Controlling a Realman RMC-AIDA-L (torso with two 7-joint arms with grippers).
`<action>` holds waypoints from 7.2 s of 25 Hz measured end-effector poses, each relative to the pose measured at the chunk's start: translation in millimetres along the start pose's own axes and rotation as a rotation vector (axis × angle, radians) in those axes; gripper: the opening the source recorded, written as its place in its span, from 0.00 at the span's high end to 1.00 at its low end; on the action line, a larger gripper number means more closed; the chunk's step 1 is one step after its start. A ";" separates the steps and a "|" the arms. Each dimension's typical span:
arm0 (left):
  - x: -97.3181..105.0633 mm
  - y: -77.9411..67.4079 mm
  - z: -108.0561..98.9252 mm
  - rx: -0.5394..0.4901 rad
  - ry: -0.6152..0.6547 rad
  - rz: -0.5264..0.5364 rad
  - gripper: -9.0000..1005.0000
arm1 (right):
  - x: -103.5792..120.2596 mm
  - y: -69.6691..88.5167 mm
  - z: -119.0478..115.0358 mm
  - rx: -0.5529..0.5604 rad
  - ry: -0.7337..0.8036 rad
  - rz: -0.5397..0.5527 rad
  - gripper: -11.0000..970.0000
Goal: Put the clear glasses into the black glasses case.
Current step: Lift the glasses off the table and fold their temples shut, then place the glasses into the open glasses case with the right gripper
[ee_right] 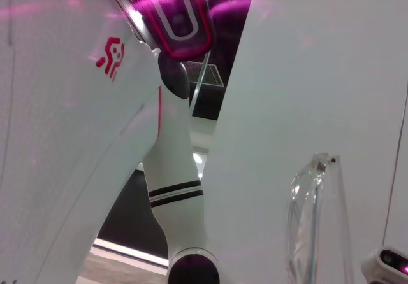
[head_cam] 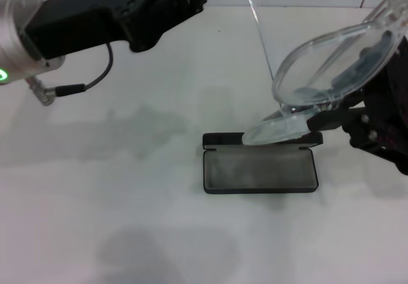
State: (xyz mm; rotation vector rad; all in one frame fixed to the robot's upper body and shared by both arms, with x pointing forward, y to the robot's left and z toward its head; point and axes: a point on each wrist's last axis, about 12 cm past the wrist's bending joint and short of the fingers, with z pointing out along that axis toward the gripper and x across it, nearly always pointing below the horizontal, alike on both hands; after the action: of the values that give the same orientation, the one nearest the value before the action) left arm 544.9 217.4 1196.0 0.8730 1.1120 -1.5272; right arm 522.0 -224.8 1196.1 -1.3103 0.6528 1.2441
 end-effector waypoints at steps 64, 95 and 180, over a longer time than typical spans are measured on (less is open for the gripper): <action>6.1 4.0 30.7 0.077 0.020 0.016 0.96 | 4.4 -0.7 -2.3 0.032 -0.001 -0.012 0.94; -10.3 1.9 -2.1 -0.003 -0.029 0.096 0.96 | 13.5 -8.6 -0.5 0.101 0.029 0.086 0.93; 46.2 -55.2 -111.6 -0.128 0.453 -0.099 0.96 | 73.1 -66.5 163.1 -0.167 1.801 0.355 0.93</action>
State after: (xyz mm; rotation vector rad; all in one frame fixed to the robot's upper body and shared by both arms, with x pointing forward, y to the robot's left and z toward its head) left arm 479.7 312.7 1130.4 1.1208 1.5809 -1.3513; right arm 559.0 -37.8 1188.3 -2.3435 2.0685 -0.0201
